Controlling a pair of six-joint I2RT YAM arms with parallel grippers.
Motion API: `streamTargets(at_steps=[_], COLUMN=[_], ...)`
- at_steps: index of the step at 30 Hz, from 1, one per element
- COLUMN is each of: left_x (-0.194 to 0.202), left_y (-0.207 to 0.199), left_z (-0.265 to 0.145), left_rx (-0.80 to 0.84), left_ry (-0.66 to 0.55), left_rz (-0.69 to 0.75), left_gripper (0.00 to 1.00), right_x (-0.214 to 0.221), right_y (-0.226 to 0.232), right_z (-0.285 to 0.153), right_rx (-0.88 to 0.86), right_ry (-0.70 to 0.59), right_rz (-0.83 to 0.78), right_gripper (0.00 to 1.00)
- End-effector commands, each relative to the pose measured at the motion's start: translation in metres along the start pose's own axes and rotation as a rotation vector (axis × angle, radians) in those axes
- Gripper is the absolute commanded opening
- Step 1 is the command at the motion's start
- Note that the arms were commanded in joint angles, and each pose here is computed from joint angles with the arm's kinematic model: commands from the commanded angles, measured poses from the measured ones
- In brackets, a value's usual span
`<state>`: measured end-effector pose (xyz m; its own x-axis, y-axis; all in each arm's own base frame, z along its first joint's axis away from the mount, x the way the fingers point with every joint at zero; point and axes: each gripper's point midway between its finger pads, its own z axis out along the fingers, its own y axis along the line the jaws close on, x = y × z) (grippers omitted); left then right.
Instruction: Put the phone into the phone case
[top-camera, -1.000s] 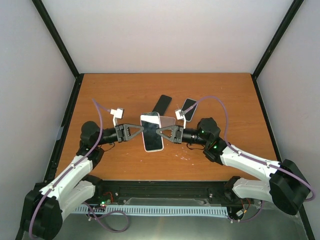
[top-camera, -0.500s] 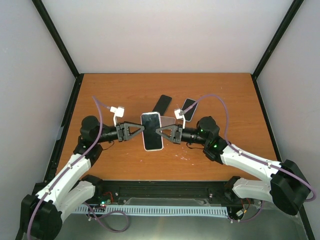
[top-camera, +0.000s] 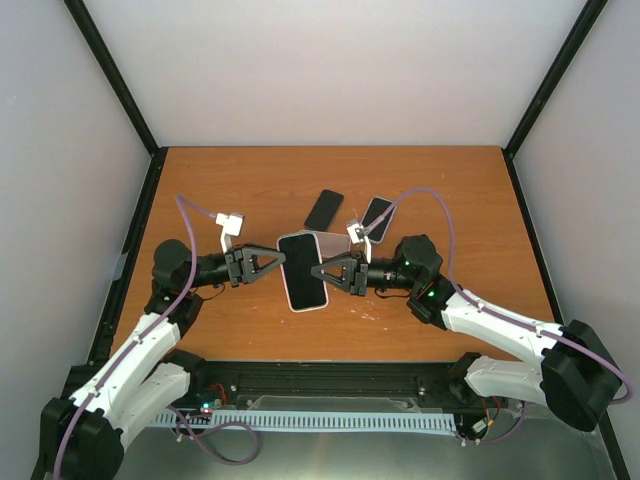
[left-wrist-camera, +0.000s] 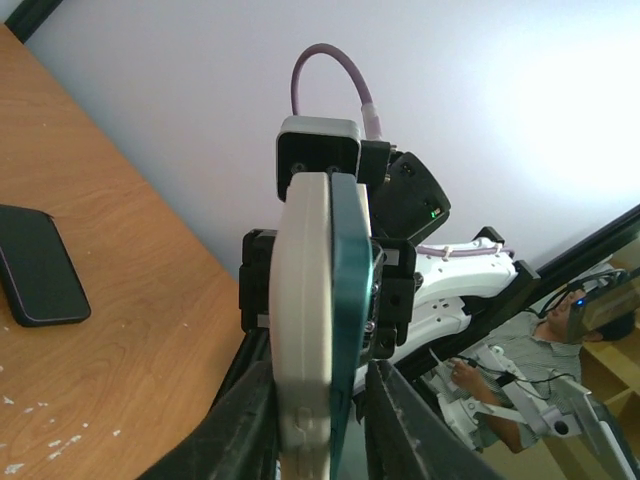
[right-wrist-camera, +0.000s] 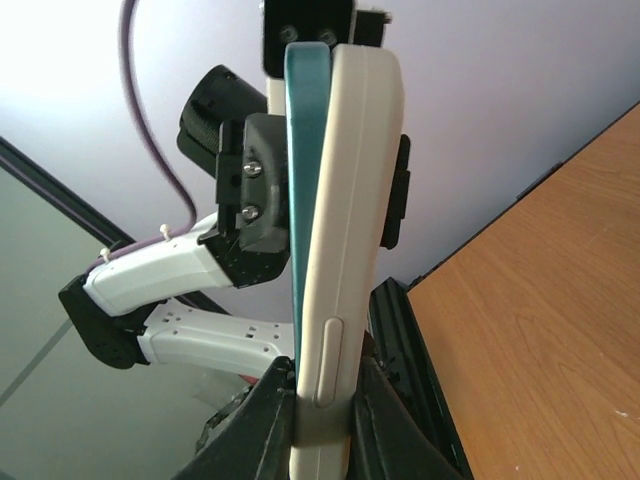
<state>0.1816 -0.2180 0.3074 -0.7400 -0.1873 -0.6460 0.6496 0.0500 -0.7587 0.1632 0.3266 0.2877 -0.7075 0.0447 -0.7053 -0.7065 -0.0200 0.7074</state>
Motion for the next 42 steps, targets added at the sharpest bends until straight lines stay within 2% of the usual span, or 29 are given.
streamTargets(at_steps=[1, 5, 11, 13, 21, 23, 25, 28, 29, 33, 35, 38, 40, 42], left_x=[-0.012, -0.009, -0.003, 0.000, 0.004, 0.005, 0.004, -0.001, -0.002, -0.007, -0.010, -0.012, -0.012, -0.012], left_y=[-0.022, -0.022, -0.017, -0.020, -0.021, -0.021, -0.020, -0.021, -0.022, -0.028, -0.028, -0.024, -0.018, -0.012], left_z=[0.001, 0.001, 0.003, 0.003, 0.002, 0.002, 0.002, 0.002, 0.002, 0.001, 0.001, 0.003, 0.005, 0.006], left_rx=[0.046, 0.045, 0.035, 0.047, 0.039, 0.036, 0.032, 0.024, 0.027, 0.037, 0.033, 0.018, -0.003, -0.026], left_ry=[-0.015, 0.007, 0.061, 0.081, 0.122, 0.122, 0.114, 0.086, 0.076, 0.039, 0.033, 0.045, 0.057, 0.067], left_rz=[0.097, 0.131, 0.179, 0.188, 0.218, 0.215, 0.202, 0.169, 0.162, 0.150, 0.149, 0.157, 0.162, 0.175], left_gripper=[0.17, 0.05, 0.01, 0.01, 0.01, 0.03, 0.09, 0.34, 0.38, 0.43, 0.35, 0.14, 0.05, 0.01], right_x=[0.000, -0.004, -0.023, -0.029, -0.058, -0.062, -0.059, -0.049, -0.045, -0.032, -0.029, -0.026, -0.027, -0.029], right_y=[0.019, 0.021, 0.015, 0.014, 0.026, 0.027, 0.025, 0.021, 0.019, 0.017, 0.016, 0.012, 0.013, 0.014], right_z=[-0.001, -0.001, 0.001, 0.000, 0.002, 0.003, 0.005, 0.006, 0.006, 0.006, 0.006, 0.007, 0.008, 0.008], right_rx=[-0.070, -0.056, 0.047, 0.070, 0.061, 0.060, 0.059, 0.050, 0.047, 0.027, 0.026, 0.036, 0.035, 0.034], right_ry=[0.009, 0.006, -0.030, -0.052, -0.139, -0.143, -0.129, -0.099, -0.091, -0.045, -0.034, -0.023, -0.021, -0.027], right_rz=[-0.071, -0.061, -0.001, 0.016, 0.038, 0.022, 0.008, -0.017, -0.025, -0.045, -0.049, -0.043, -0.030, -0.015], right_gripper=[0.11, 0.18, 0.40, 0.41, 0.35, 0.27, 0.16, 0.06, 0.05, 0.03, 0.03, 0.03, 0.07, 0.15])
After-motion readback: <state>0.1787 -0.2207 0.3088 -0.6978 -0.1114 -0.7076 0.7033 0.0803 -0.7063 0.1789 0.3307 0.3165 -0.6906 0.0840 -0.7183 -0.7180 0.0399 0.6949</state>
